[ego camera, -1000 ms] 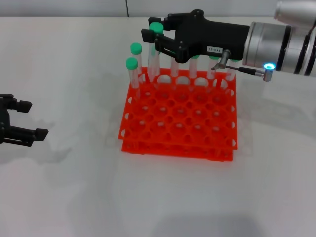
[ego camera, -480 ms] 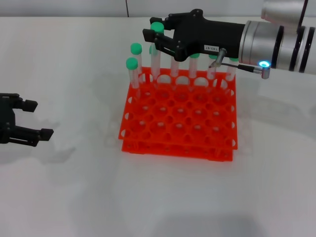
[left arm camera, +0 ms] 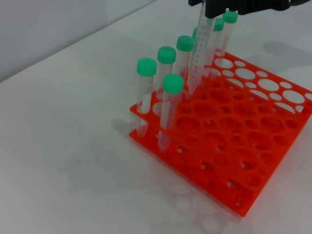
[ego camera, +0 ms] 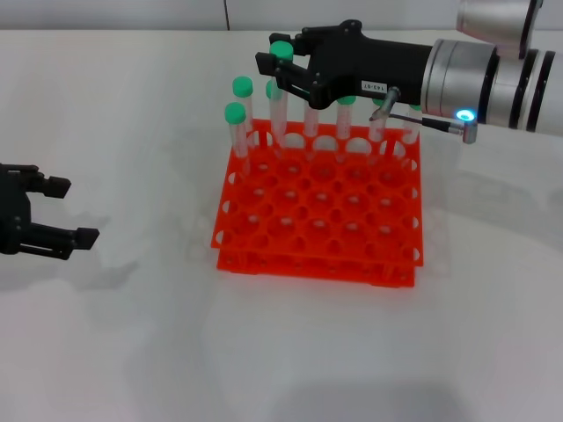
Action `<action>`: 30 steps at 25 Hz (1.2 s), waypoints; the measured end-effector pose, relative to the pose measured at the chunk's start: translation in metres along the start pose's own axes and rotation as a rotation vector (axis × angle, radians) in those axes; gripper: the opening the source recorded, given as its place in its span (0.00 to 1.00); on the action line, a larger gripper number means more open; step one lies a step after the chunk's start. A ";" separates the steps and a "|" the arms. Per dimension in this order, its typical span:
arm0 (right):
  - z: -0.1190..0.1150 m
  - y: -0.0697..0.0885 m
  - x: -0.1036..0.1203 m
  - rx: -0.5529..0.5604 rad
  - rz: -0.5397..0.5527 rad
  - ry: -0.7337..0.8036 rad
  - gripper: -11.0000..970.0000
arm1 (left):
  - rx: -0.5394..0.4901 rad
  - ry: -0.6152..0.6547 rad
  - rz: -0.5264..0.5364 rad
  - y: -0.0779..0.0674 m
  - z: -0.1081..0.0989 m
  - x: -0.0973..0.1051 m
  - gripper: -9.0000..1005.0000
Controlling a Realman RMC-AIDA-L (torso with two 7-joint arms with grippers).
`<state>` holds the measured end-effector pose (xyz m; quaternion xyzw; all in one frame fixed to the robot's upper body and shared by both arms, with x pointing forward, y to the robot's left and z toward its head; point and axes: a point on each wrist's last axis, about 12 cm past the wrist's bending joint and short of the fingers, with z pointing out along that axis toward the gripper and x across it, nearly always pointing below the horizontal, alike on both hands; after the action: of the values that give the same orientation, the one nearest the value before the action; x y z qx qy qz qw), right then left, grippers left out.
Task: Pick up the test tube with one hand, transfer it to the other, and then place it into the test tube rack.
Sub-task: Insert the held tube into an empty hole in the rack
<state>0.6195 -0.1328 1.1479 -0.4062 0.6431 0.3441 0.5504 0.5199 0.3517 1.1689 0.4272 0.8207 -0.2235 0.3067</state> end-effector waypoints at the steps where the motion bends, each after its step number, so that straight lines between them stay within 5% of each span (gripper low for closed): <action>1: 0.000 0.000 0.000 0.001 0.006 -0.001 0.28 | 0.000 -0.001 0.001 0.000 0.000 0.000 0.87; 30: 0.011 0.008 0.010 0.022 -0.006 0.027 0.28 | 0.012 -0.016 0.000 -0.003 0.008 -0.003 0.87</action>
<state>0.6163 -0.1210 1.1359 -0.4068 0.6529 0.3298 0.5472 0.5211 0.3435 1.1658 0.4273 0.8168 -0.2317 0.3106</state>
